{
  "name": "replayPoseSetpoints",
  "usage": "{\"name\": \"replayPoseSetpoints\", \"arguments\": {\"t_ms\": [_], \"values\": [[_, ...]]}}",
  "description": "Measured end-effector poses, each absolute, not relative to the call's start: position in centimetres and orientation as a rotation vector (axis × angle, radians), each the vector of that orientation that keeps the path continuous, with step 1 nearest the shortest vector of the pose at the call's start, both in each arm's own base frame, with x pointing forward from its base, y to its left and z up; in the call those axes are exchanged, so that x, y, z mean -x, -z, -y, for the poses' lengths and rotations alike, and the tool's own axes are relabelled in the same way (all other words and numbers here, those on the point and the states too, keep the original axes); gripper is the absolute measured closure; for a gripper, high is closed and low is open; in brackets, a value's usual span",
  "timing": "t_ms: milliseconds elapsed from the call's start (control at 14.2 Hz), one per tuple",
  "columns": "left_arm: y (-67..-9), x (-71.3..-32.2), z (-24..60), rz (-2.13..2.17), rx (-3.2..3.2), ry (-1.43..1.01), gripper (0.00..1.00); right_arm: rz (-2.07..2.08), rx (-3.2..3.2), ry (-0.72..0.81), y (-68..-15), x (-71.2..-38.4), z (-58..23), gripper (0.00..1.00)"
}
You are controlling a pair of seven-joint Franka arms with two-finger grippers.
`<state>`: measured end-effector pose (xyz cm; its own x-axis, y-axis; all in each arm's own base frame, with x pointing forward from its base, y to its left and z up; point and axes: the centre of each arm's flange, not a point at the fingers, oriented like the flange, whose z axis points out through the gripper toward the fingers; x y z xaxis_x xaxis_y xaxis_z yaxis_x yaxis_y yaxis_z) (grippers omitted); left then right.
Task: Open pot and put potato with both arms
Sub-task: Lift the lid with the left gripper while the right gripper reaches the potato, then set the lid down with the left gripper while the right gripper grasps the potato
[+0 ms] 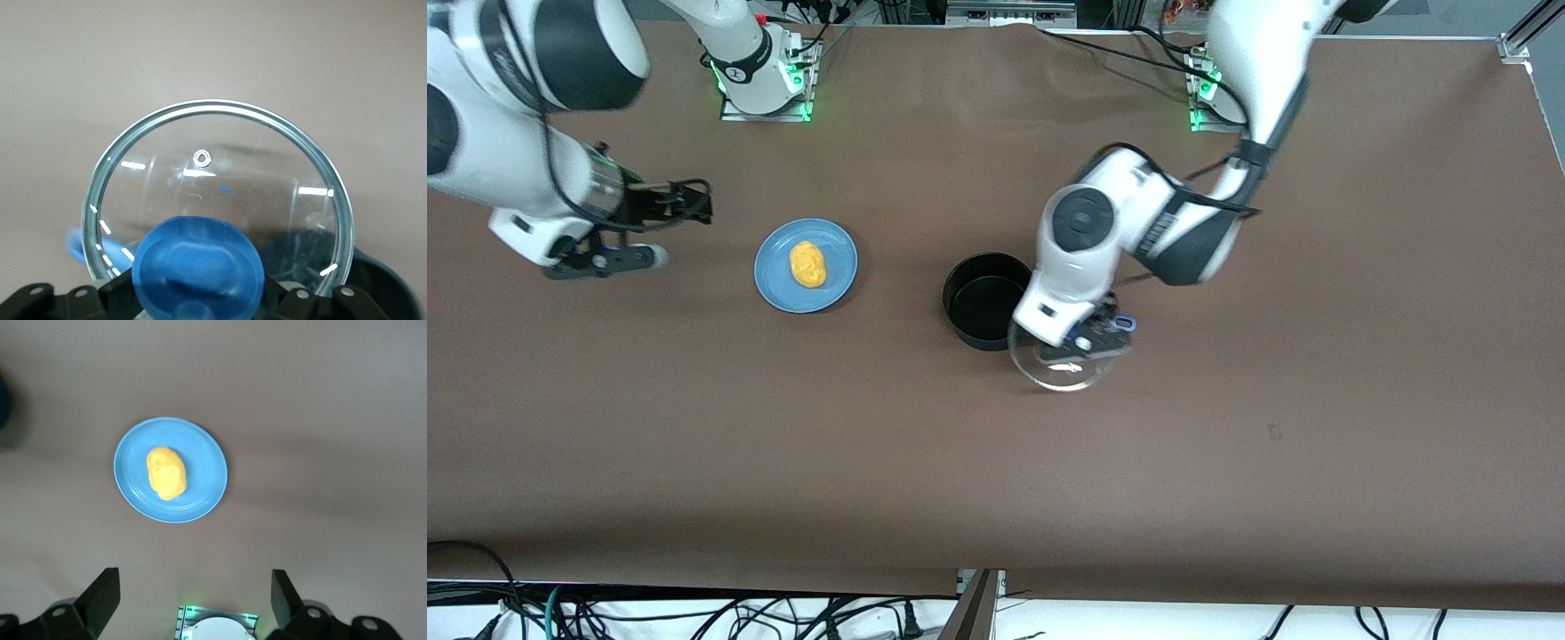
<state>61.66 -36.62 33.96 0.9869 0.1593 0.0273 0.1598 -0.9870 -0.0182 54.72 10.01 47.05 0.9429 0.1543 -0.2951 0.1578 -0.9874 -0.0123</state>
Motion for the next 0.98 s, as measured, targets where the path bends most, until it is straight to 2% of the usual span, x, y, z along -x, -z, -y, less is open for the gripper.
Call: {"name": "replayPoseSetpoints", "arguments": {"t_ms": [211,562,844,984], "values": [[-31.9,-64.0,25.5,0.127,3.134,0.129,0.46,-0.323,-3.087,0.405,-40.9,-53.2,-12.5,0.00],[-26.2,-64.2,7.1,-0.108,3.080,0.087,0.45,-0.388,-3.112,0.194,-30.1,-48.1,-13.6,0.00],[-22.1,-61.7,-0.1,-0.169,3.081,0.085,0.45,-0.396,-3.130,0.061,-23.7,-45.6,-13.2,0.00],[-20.7,-60.5,-1.5,-0.159,3.083,0.054,0.43,-0.398,-3.133,0.051,-21.7,-45.2,-13.4,0.00]]}}
